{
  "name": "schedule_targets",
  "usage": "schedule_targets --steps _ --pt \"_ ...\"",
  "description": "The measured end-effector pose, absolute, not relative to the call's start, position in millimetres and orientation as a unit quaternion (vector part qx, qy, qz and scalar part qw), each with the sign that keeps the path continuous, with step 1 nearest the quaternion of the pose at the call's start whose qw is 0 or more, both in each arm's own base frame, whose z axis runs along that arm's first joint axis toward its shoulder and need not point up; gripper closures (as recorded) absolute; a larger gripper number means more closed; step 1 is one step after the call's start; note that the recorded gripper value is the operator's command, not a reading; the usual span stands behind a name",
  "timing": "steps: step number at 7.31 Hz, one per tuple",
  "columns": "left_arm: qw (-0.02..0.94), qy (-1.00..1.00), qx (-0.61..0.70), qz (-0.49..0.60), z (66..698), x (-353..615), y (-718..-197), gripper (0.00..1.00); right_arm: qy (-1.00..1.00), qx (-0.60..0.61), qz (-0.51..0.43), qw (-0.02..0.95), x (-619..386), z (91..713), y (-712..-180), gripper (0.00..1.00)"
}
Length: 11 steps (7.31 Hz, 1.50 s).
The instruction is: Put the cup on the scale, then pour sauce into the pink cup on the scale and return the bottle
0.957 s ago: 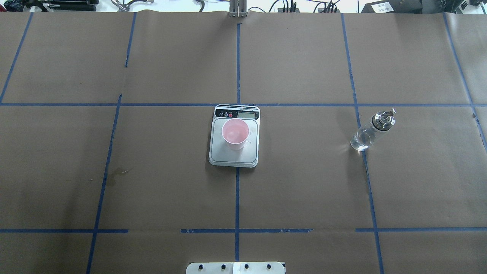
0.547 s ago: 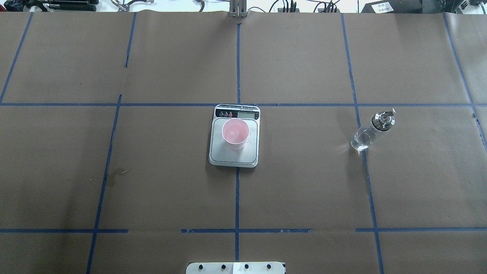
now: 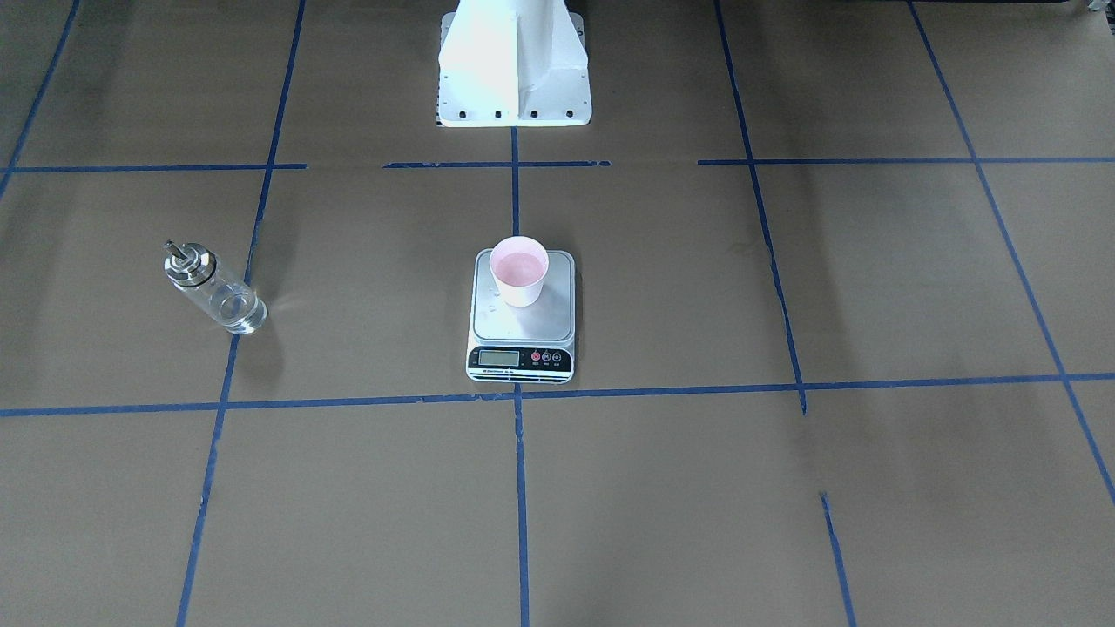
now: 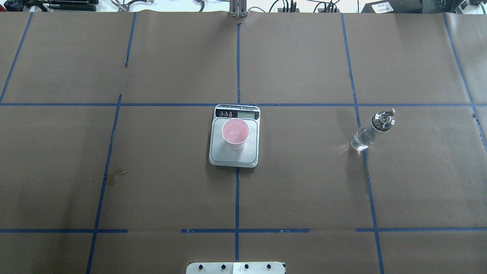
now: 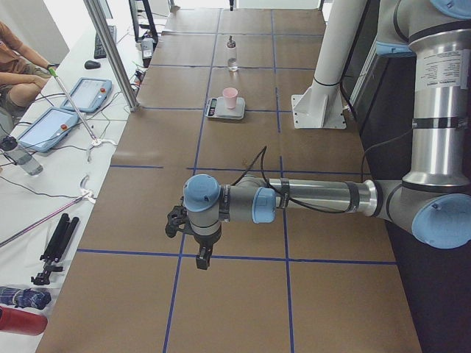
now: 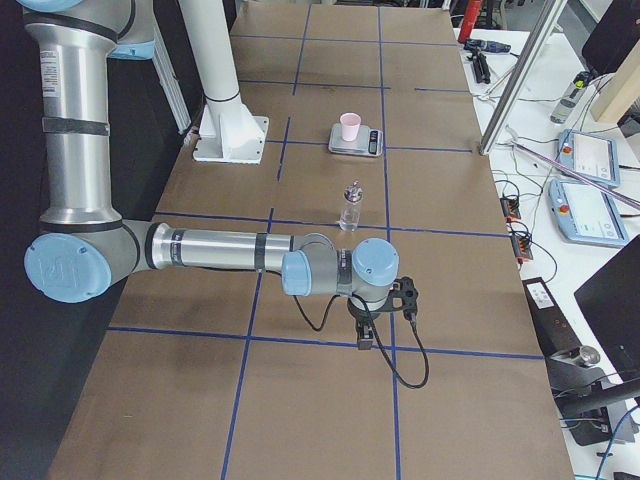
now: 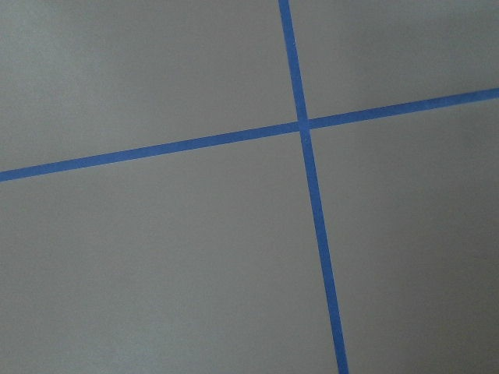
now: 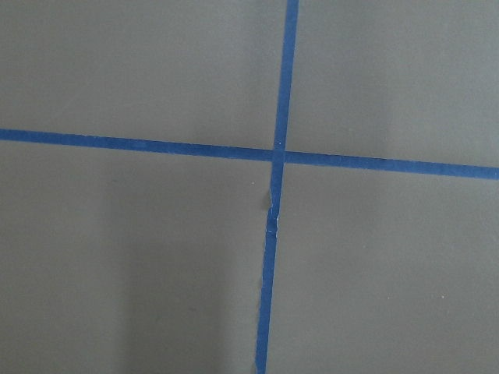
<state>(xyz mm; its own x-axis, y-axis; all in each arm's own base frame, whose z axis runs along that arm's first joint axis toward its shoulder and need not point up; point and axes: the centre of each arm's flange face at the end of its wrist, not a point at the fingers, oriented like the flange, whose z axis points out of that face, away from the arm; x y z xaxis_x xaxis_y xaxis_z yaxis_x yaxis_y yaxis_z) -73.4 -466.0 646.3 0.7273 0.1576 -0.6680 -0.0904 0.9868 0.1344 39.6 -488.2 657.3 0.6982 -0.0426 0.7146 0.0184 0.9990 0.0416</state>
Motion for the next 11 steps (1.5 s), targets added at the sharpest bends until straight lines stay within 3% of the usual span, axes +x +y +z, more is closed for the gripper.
schedule_targets --steps 11 --pt "0.924 0.382 0.023 -0.009 639.4 -71.2 -469.6 0.00 -0.375 0.003 0.039 0.926 41.6 653.3 -491.6 0.00"
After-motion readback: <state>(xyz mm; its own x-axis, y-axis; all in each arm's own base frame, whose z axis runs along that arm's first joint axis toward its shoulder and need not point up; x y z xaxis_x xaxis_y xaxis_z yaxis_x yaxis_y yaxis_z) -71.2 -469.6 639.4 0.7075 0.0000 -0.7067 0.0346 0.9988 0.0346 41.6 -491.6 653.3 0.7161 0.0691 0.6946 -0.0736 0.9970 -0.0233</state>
